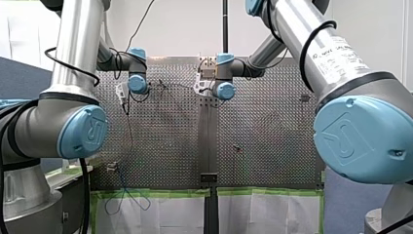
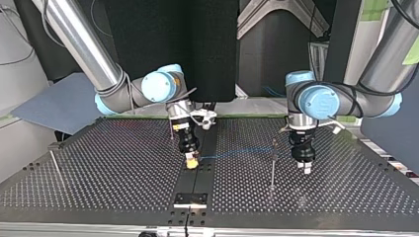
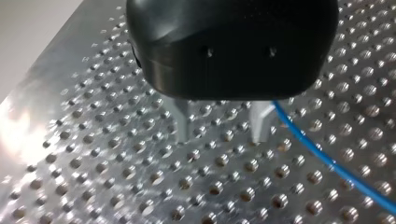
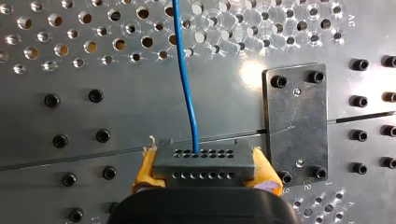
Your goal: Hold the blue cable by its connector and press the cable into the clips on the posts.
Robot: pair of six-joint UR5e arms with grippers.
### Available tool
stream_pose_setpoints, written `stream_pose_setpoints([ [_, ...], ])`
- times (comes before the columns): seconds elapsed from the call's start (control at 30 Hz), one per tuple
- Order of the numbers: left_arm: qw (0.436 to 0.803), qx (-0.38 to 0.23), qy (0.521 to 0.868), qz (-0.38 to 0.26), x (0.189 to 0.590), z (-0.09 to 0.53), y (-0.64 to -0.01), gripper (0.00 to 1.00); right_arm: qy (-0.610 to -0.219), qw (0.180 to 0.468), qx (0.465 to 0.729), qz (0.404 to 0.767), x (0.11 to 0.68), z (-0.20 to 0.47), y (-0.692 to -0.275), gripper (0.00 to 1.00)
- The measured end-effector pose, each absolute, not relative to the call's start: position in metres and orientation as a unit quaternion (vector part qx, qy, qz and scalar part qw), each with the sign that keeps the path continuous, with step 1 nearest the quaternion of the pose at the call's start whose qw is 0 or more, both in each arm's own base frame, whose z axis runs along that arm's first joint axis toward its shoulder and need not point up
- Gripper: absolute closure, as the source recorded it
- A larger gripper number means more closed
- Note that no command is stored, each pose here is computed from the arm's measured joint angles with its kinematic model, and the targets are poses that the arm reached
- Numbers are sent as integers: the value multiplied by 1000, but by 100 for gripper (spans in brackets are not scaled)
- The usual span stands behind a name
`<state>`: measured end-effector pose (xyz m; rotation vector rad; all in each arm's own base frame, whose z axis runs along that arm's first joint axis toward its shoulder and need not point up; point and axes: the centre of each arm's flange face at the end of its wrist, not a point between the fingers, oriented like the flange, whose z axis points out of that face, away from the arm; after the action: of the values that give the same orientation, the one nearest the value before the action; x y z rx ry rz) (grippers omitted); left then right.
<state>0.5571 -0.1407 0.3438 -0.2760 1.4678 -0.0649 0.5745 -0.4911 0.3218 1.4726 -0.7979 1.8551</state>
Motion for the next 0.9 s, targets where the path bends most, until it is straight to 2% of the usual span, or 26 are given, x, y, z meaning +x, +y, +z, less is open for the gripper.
stream_pose_setpoints([
  [0.63, 685, -138, 715, -21, 535, 330, -157, 2, -305, 313, 565, 700, 573, 313, -489, 100],
  [0.9, 665, -132, 734, -36, 508, 339, -167, 2, -307, 312, 568, 697, 574, 309, -486, 100],
])
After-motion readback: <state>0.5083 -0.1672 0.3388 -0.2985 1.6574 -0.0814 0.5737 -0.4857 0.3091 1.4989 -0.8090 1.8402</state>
